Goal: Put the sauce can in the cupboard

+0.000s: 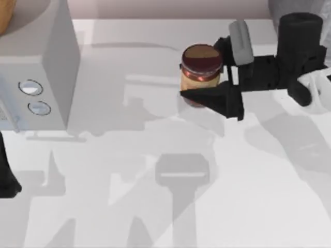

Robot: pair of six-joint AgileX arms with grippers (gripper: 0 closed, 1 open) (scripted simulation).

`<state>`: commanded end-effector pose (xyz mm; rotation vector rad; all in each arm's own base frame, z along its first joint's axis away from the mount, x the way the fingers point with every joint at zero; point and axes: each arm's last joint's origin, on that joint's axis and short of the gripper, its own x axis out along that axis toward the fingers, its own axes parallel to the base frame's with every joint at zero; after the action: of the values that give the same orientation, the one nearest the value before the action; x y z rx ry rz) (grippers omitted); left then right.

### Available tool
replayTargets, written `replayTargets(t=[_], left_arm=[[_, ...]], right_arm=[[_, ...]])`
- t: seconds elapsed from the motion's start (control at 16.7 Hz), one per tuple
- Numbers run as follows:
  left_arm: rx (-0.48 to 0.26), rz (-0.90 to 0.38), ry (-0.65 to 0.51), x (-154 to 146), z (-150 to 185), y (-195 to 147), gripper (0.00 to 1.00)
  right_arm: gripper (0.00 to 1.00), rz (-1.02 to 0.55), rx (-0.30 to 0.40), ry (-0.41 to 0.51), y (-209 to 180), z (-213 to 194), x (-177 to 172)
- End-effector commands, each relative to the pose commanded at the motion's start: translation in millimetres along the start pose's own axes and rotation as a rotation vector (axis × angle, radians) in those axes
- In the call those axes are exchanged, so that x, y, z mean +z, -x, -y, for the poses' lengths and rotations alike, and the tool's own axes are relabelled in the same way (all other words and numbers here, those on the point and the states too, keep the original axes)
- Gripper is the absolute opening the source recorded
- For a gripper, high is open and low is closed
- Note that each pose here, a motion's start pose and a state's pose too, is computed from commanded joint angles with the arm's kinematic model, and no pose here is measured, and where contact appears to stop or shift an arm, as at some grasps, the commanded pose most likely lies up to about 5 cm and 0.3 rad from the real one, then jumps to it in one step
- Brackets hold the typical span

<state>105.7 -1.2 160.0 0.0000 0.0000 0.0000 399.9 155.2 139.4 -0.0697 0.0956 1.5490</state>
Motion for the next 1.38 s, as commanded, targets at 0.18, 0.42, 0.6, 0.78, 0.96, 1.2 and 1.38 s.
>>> replayTargets(t=[0.18, 0.42, 0.6, 0.78, 0.96, 1.2, 1.38], left_arm=[[0.000, 0.000, 0.000, 0, 0, 0, 1.00], [0.000, 0.000, 0.000, 0, 0, 0, 1.00], [0.000, 0.000, 0.000, 0, 0, 0, 1.00], [0.000, 0.000, 0.000, 0, 0, 0, 1.00], [0.000, 0.000, 0.000, 0, 0, 0, 1.00], [0.000, 0.000, 0.000, 0, 0, 0, 1.00], [0.000, 0.000, 0.000, 0, 0, 0, 1.00]], right_arm=[[0.00, 0.005, 0.005, 0.014, 3, -4, 28], [0.00, 0.005, 0.005, 0.013, 3, -4, 28], [0.00, 0.003, -0.020, 0.017, 8, -8, 35], [0.00, -0.006, -0.119, 0.019, 26, -24, 58], [0.00, -0.014, -0.282, 0.019, 55, -59, 91], [0.00, -0.005, -0.571, 0.014, 99, -133, 123], [0.00, 0.018, -0.815, 0.001, 127, -194, 119]])
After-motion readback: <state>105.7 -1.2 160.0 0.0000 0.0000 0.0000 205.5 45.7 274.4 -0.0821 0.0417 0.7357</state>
